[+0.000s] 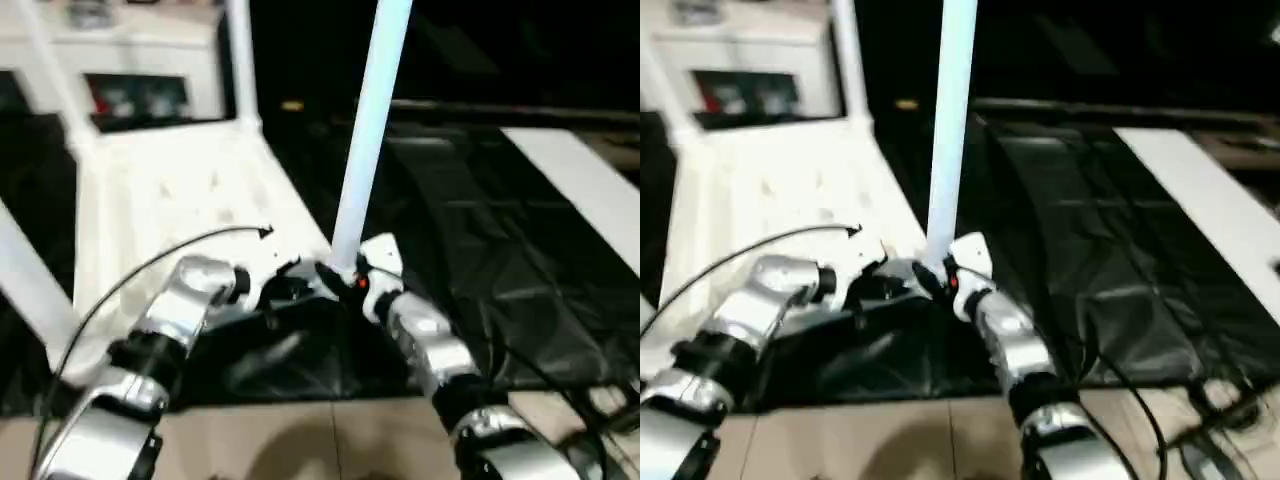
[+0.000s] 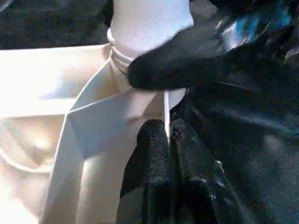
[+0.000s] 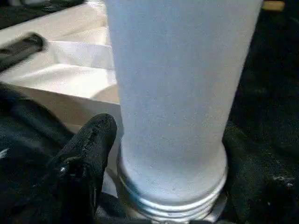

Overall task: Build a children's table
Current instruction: Rotate leg to tighten

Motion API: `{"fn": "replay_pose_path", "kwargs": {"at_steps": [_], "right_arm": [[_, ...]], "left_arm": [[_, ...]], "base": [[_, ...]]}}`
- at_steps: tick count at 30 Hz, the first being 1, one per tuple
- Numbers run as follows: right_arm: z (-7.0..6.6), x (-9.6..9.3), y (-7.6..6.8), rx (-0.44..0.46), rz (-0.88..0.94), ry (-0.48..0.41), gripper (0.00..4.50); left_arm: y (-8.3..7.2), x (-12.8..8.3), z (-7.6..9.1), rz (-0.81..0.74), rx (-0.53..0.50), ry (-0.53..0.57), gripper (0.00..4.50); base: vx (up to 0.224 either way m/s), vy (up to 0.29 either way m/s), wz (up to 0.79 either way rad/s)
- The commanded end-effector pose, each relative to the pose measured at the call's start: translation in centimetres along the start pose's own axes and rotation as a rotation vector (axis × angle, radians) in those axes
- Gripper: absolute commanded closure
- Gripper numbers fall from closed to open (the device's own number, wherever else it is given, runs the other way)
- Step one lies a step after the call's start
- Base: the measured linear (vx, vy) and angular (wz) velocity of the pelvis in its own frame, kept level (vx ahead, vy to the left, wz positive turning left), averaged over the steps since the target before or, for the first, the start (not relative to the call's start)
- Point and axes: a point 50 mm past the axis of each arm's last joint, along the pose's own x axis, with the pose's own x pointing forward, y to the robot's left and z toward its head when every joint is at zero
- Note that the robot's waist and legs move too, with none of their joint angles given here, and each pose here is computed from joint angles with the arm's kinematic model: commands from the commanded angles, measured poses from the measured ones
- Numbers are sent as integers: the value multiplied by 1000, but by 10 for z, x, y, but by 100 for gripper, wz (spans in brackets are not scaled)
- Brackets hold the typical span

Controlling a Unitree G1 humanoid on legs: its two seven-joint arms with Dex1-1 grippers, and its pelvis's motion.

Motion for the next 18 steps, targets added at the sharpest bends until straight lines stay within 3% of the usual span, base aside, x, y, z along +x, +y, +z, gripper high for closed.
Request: {"fn": "replay_pose_path", "kwargs": {"at_steps": [1, 7, 13, 14, 18], "right_arm": [[17, 7, 12, -65, 149, -36, 68], [18, -18, -16, -147, 218, 30, 61], [21, -27, -20, -172, 279, 45, 61], [22, -28, -20, -173, 288, 45, 59], [21, -32, -21, -180, 310, 53, 59]], "left_arm": [[-12, 12, -3, -67, 10, 8, 450], [-5, -16, -12, -47, 80, 29, 450], [-2, -40, -5, -15, 71, -6, 450], [-2, -43, -3, -18, 61, -16, 406], [-5, -50, -1, -32, 31, -32, 385]], "base": [[0, 0, 0], [28, 8, 4], [51, -6, -1], [65, -10, -1], [16, -3, 0]]}}
